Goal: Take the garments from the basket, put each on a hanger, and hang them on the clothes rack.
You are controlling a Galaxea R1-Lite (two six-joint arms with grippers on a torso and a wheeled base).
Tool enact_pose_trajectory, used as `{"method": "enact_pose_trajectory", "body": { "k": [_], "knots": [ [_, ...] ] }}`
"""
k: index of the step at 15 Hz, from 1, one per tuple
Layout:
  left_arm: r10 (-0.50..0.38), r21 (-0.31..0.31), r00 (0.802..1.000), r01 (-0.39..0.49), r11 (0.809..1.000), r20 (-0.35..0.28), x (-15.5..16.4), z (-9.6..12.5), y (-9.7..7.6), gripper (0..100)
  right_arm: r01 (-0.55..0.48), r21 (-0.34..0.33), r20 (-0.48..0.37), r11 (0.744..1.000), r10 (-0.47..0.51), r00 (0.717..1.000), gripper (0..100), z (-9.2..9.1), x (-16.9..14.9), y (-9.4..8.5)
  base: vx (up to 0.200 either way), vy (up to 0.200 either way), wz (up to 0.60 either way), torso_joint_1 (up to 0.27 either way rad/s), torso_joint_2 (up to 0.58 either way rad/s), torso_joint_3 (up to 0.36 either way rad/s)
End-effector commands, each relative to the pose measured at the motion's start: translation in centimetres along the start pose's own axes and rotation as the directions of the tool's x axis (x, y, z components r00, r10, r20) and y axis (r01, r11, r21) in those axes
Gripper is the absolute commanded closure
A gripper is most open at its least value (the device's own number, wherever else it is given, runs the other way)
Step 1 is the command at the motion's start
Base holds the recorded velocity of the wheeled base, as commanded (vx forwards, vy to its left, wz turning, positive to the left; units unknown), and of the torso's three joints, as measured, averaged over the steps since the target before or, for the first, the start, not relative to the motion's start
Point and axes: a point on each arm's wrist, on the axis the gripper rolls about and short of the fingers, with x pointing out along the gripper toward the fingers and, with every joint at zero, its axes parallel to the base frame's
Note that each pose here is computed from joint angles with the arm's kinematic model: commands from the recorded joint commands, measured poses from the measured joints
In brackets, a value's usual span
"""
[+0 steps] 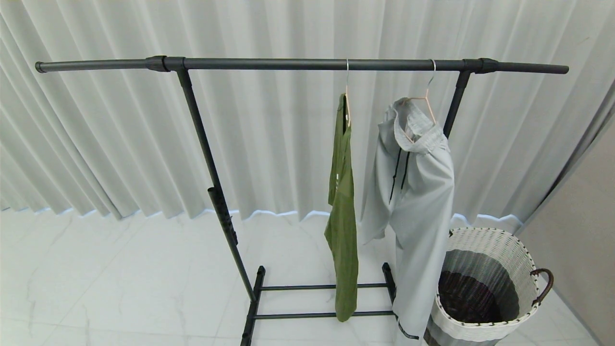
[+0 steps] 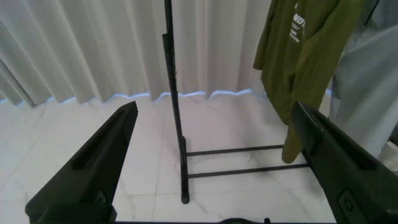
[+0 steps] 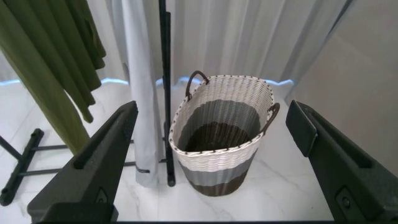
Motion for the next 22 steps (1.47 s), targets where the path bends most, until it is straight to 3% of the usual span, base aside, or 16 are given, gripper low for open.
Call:
{"method": "enact_pose_trajectory", "body": {
  "k": [1, 22],
  "knots": [
    [0.001, 0.002, 1.0, -0.001, 1.0, -0.001, 0.01, -0.05, 0.0, 0, 0.0, 0.0, -0.001, 1.0, 0.0, 1.0, 0, 0.01, 0.01, 0.0, 0.0, 0.0, 0.0, 0.0, 0.0, 0.0],
    [0.001, 0.002, 1.0, -0.001, 1.0, -0.001, 0.01, -0.05, 0.0, 0, 0.0, 0.001, -0.001, 1.0, 0.0, 1.0, 0, 0.01, 0.01, 0.0, 0.0, 0.0, 0.0, 0.0, 0.0, 0.0]
  ]
}}
